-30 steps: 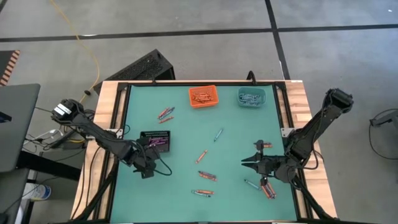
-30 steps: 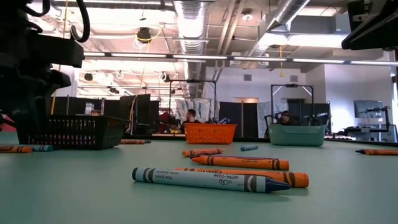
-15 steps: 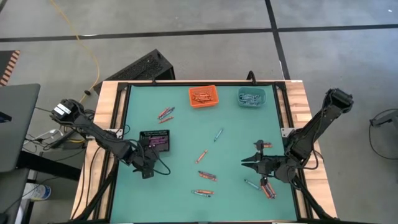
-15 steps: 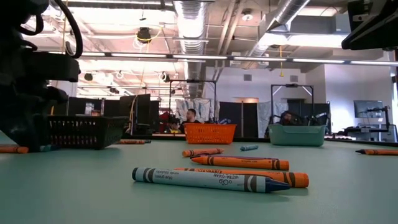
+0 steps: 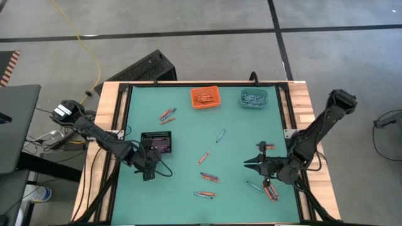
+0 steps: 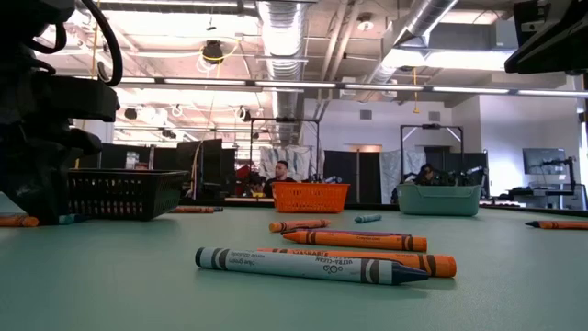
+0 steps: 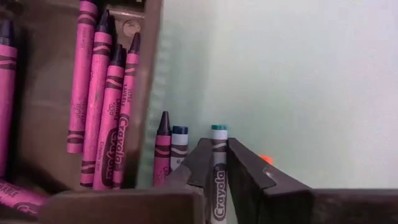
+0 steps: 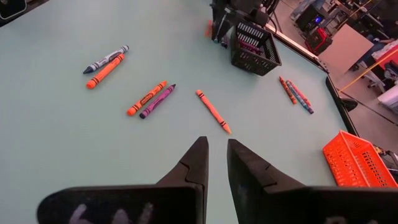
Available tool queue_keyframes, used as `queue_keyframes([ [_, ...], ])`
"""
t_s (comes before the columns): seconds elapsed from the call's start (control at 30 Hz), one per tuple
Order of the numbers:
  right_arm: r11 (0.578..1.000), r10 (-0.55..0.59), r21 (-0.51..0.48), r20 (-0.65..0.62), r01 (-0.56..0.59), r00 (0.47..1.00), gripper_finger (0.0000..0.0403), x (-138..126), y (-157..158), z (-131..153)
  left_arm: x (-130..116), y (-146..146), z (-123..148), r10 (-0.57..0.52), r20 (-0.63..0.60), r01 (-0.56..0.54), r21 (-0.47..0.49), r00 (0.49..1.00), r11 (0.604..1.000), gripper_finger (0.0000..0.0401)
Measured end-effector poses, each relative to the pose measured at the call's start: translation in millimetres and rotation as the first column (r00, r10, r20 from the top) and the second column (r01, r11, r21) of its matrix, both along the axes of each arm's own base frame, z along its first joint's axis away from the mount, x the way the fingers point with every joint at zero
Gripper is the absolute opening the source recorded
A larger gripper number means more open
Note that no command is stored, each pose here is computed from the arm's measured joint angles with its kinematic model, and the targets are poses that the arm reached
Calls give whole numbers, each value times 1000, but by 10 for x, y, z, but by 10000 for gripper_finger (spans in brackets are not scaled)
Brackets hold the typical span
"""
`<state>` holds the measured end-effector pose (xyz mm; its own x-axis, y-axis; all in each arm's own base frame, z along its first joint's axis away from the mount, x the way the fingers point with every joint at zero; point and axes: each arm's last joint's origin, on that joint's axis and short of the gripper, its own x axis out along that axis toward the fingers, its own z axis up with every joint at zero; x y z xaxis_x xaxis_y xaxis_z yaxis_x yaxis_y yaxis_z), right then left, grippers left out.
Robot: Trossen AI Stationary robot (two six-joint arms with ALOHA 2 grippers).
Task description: Sort crayons
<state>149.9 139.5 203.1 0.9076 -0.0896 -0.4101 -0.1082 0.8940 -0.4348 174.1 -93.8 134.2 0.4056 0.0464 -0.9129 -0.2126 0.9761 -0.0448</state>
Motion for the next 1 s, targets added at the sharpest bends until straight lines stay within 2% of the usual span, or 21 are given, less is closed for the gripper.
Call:
queue_keyframes([
  [0.1,1000,0,0,0,0,1000,63,0,0,0,1,-1,2,-1,0,1,-1,1000,1000,8],
  [0.33,1000,0,0,0,0,1000,63,0,0,0,91,-57,121,-74,26,74,4,997,997,11],
  [0.53,1000,0,0,0,0,1000,63,1,0,0,268,-142,379,-165,118,162,33,979,986,11],
  [0.7,1000,0,0,0,0,1000,63,0,0,0,467,-168,688,-213,232,194,101,949,976,11],
  [0.83,1000,0,0,0,0,1000,63,1,0,0,667,-144,923,-297,387,225,222,873,949,11],
  [0.93,1000,0,0,0,0,1000,63,0,0,0,831,-59,1077,-368,513,215,333,775,918,12],
  [1.0,1000,0,0,0,0,1000,63,0,0,0,933,54,1182,-384,584,168,390,715,905,12],
])
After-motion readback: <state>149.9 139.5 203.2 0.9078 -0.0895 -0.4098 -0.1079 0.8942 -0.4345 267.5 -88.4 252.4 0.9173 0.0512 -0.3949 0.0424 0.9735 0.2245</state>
